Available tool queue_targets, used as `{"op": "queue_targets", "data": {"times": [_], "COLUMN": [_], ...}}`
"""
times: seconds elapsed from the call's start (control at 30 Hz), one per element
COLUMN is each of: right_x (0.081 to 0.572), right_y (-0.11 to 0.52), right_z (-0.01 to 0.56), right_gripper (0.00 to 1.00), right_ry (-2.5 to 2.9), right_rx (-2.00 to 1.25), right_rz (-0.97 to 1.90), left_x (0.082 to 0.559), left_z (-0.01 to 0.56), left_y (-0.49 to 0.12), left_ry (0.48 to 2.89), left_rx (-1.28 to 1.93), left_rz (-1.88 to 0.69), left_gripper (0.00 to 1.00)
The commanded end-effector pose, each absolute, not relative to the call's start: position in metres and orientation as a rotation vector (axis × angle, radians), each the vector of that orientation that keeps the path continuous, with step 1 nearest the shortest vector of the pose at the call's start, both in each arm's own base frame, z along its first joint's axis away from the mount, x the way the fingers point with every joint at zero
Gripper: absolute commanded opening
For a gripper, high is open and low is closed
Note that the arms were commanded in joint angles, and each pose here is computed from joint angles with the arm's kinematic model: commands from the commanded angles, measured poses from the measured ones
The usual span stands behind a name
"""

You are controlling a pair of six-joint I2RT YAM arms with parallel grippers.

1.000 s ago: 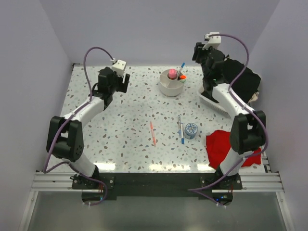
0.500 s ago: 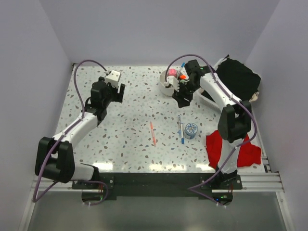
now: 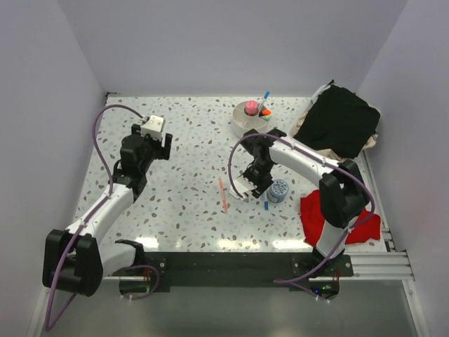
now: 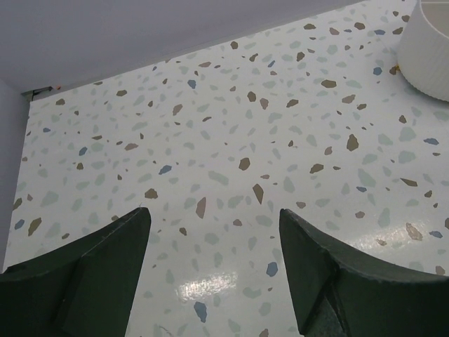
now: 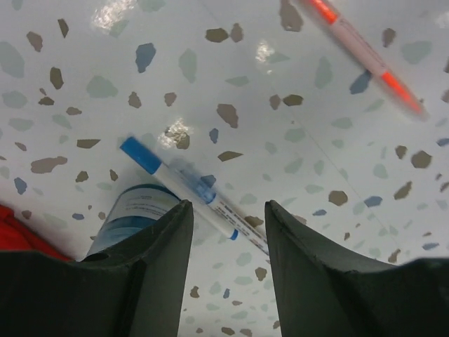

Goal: Sort the stationery into containers
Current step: Pick up the pen from the center of the board.

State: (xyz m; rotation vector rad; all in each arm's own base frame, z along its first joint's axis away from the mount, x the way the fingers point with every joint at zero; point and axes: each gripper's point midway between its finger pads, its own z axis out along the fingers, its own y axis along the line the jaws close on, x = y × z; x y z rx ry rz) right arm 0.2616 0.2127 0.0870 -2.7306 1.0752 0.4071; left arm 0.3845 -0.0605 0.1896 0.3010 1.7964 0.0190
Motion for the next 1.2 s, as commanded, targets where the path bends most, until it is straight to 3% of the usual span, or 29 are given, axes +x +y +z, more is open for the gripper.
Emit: {"op": "queue_targets", "data": {"times": [0.0, 0.3, 1.17], "right_x": [0.289, 0.293, 0.271], "right_y": [0.216, 0.209, 0.18], "right_z": [0.076, 0.049, 0.02], "right_gripper": [0.47, 0.39, 0.43], "right_ry": [0.847, 0.78, 0.658], "right_rx": [-2.801, -2.888, -3.016], "right_rz": [0.25, 0.228, 0.237], "left_x": [0.383, 0.382, 0.391], "left_z": [0.209, 0.207, 0.207], "left_y": [-0.05, -0.041, -0.031], "left_ry": [1.734, 1.747, 1.764], "left_rx": [0.263, 0.221, 0.178], "left_rz": [0.035, 0.016, 0.001], "left_gripper": [0.79, 0.79, 0.79]}}
